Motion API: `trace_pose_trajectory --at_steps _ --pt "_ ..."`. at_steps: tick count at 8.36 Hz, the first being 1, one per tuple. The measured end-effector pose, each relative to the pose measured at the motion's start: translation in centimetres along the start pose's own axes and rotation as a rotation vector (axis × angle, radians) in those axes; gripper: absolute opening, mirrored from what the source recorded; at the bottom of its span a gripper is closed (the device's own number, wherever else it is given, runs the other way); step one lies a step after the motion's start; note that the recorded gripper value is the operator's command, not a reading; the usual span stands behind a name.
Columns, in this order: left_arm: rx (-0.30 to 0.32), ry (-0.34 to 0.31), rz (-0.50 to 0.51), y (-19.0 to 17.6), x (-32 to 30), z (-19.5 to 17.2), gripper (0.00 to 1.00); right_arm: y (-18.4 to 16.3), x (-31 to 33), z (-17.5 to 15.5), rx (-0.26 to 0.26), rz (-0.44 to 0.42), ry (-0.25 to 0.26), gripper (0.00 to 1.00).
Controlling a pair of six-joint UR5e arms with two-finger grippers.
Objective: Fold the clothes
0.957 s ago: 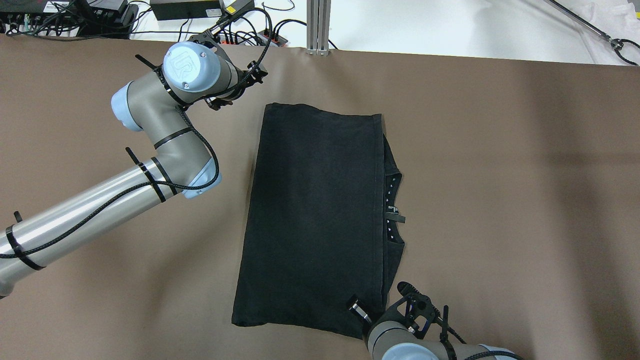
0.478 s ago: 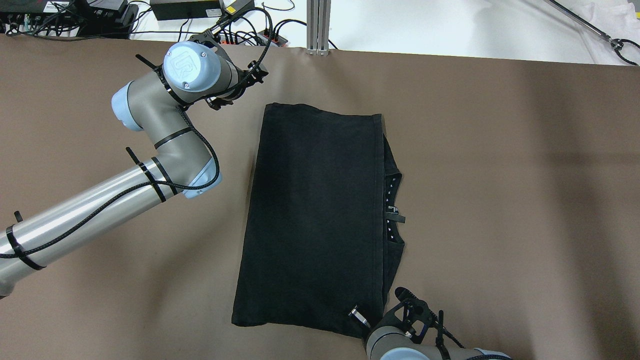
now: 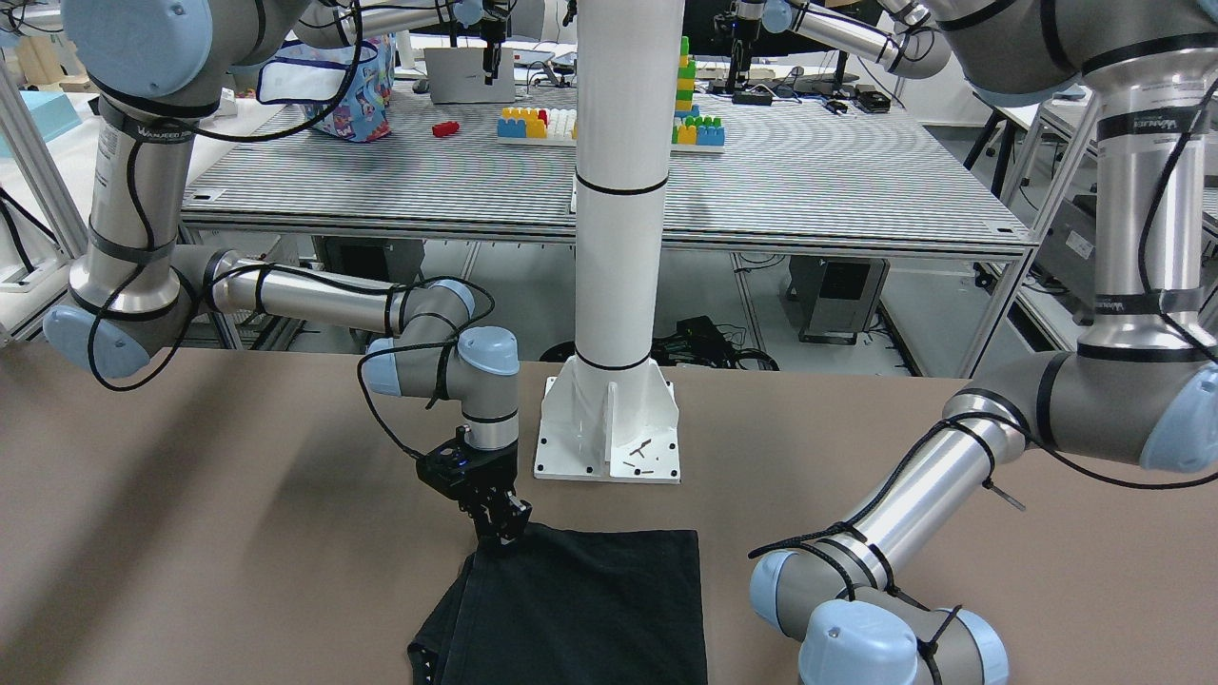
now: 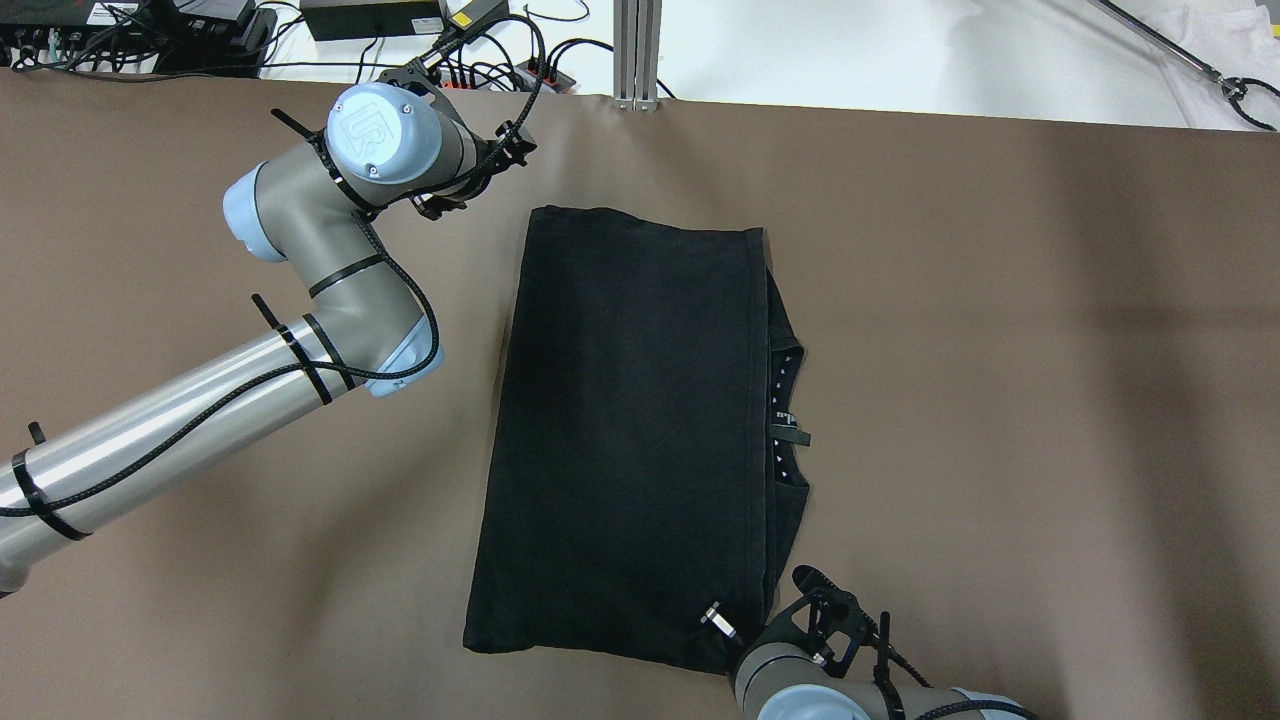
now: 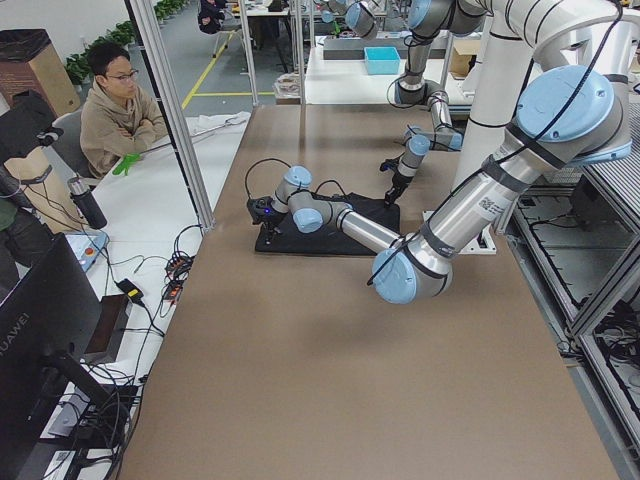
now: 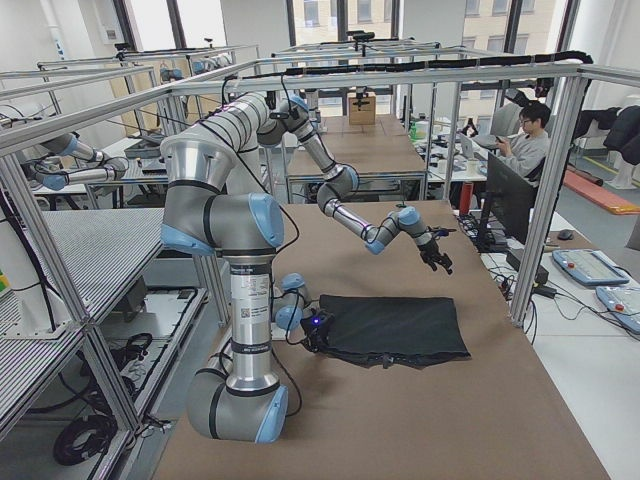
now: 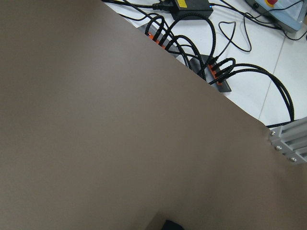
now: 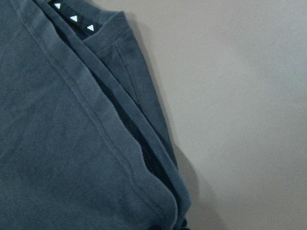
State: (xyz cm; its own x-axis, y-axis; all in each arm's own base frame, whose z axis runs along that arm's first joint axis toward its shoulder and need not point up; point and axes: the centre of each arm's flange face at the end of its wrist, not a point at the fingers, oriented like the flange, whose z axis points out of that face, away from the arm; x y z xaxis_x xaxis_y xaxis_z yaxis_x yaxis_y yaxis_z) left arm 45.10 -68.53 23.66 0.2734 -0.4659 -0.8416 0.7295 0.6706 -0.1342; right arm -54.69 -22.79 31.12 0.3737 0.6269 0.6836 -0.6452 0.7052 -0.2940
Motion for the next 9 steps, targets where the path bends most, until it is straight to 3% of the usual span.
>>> trace_pose_trajectory --at_steps 3,5,7,9 --pt "0.001 -0.002 -0.002 0.0 -0.3 0.0 1.00 -1.3 -1.5 -0.5 0.009 0.030 -0.020 0.00" --pt "-0.017 0.005 0.003 1.7 -2.0 -1.0 1.00 -2.7 -3.0 -2.5 -0.016 0.048 -0.034 0.00" --pt "-0.046 0.025 0.008 3.6 -8.2 -4.6 1.00 -4.0 -3.5 -4.2 -0.047 0.062 -0.004 0.00" --pt "-0.065 0.052 -0.040 8.7 -13.4 -8.4 1.00 -4.4 -3.5 -5.0 -0.071 0.064 0.005 0.00"
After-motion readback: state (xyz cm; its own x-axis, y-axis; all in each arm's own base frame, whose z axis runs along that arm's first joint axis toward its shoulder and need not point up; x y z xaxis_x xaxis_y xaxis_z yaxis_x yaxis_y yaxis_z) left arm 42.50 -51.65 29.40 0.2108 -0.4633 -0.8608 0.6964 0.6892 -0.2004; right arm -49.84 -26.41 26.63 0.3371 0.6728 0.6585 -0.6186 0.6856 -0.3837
